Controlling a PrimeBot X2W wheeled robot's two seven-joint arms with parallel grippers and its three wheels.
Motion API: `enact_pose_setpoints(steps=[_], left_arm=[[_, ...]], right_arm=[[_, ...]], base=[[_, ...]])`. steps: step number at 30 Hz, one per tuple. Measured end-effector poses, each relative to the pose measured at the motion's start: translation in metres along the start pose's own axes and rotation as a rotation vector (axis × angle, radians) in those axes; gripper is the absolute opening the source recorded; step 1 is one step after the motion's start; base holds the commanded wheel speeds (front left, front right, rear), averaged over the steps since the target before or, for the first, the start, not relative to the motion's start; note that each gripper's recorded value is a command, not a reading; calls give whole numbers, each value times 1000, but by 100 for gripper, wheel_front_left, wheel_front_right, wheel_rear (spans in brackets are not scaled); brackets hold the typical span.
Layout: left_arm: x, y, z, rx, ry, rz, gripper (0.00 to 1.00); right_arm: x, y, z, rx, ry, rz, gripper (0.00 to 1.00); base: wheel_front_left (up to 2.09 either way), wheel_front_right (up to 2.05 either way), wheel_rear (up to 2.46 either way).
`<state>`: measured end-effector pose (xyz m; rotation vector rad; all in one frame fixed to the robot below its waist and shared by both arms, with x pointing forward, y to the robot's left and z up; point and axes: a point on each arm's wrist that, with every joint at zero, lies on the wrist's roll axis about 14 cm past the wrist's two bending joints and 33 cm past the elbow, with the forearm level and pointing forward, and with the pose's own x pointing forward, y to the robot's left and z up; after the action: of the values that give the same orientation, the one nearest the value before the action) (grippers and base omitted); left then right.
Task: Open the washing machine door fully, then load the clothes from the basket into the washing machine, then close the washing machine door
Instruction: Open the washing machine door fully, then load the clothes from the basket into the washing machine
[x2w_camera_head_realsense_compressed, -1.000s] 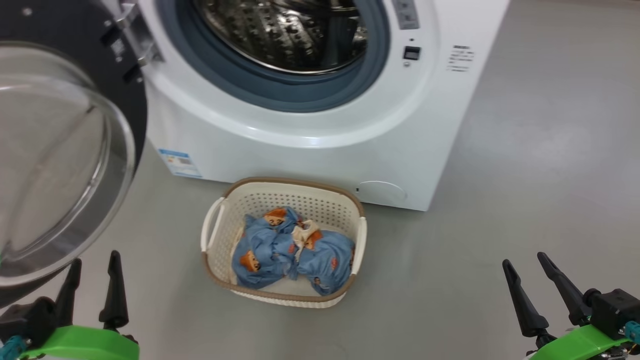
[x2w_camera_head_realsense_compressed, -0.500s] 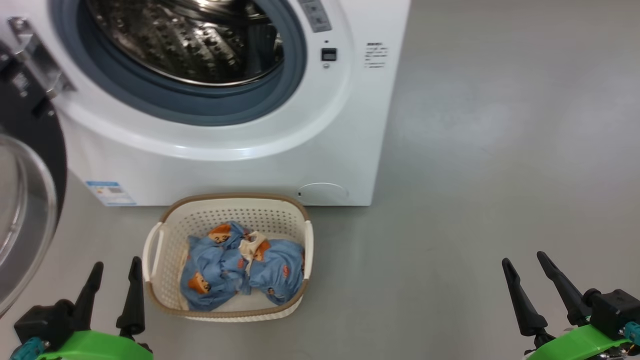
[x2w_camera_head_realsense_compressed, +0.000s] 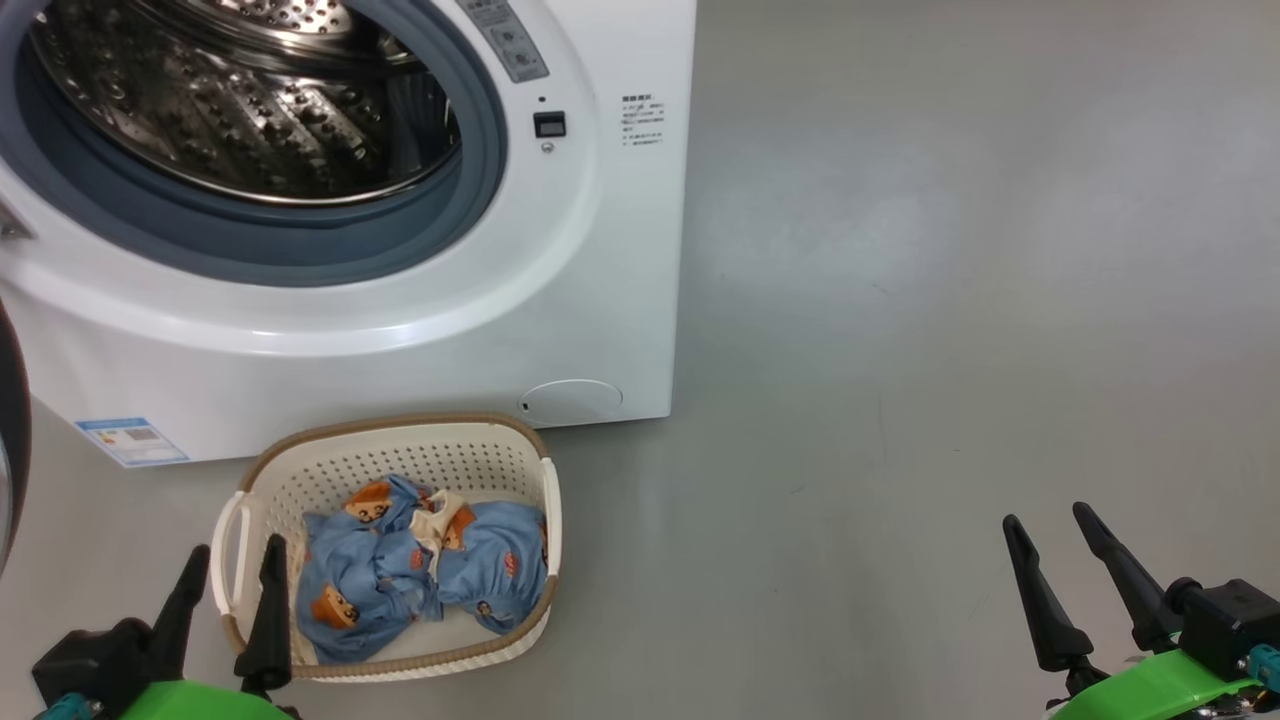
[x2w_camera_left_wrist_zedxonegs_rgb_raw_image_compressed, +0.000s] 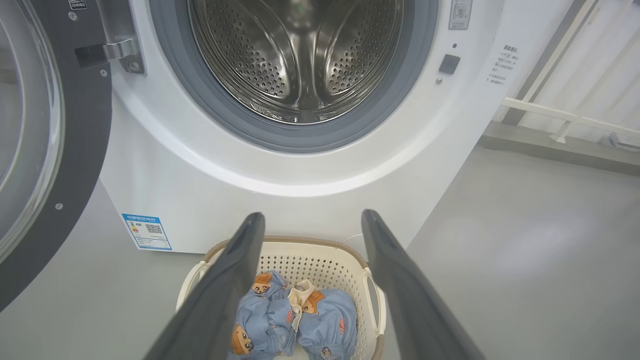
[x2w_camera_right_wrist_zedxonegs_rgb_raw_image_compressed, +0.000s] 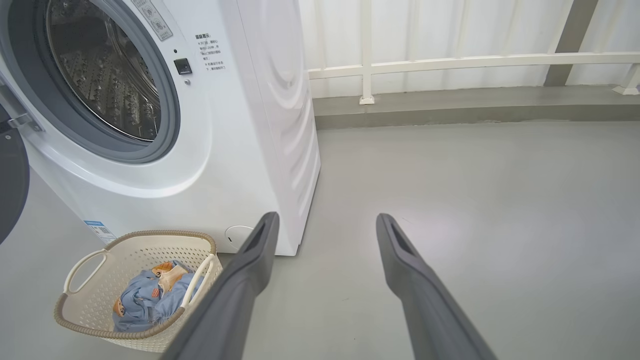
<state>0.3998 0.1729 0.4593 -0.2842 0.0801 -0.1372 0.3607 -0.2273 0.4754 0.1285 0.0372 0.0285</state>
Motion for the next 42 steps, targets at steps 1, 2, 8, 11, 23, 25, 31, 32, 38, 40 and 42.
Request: enact_pose_setpoints(steps=[1,2,8,11,23,25,31,32,38,40,42], left_arm=[[0,-1,-1,0,3,-2,100],[0,-1,-1,0,4,-4,100],[0,0,2,-2,-6,1,100],[-1,2,2,-2,-7,6,100],[-2,6,1,-36,-4,20,100],[-2,7,1,-32,0,18,100],[-1,6,-2,-28,10,12,100],[-1,6,-3,-27,11,11,100],[-1,8,-2,-21,11,13,100],[0,9,-1,-21,9,15,100],[-1,10,-1,-21,8,17,100]], right_arm=[[-1,-1,0,0,-1,-3,100],[-1,-2,1,0,-3,-6,100],[-3,-3,2,1,-7,-11,100],[-5,-3,-2,3,5,-11,100],[-3,-1,-4,5,11,-7,100],[-3,-1,-5,5,13,-8,100],[-3,-1,-7,8,19,-9,100],[-2,-1,-7,9,20,-9,100],[-1,2,-9,19,23,-8,100],[-1,3,-9,20,23,-6,100],[0,4,-10,22,23,-4,100]], base=[[0,0,0],[0,0,0],[0,0,0],[0,0,0],[16,-55,38],[57,-148,91],[62,-152,90],[75,-149,74],[77,-122,45],[65,-75,10],[43,-43,0]])
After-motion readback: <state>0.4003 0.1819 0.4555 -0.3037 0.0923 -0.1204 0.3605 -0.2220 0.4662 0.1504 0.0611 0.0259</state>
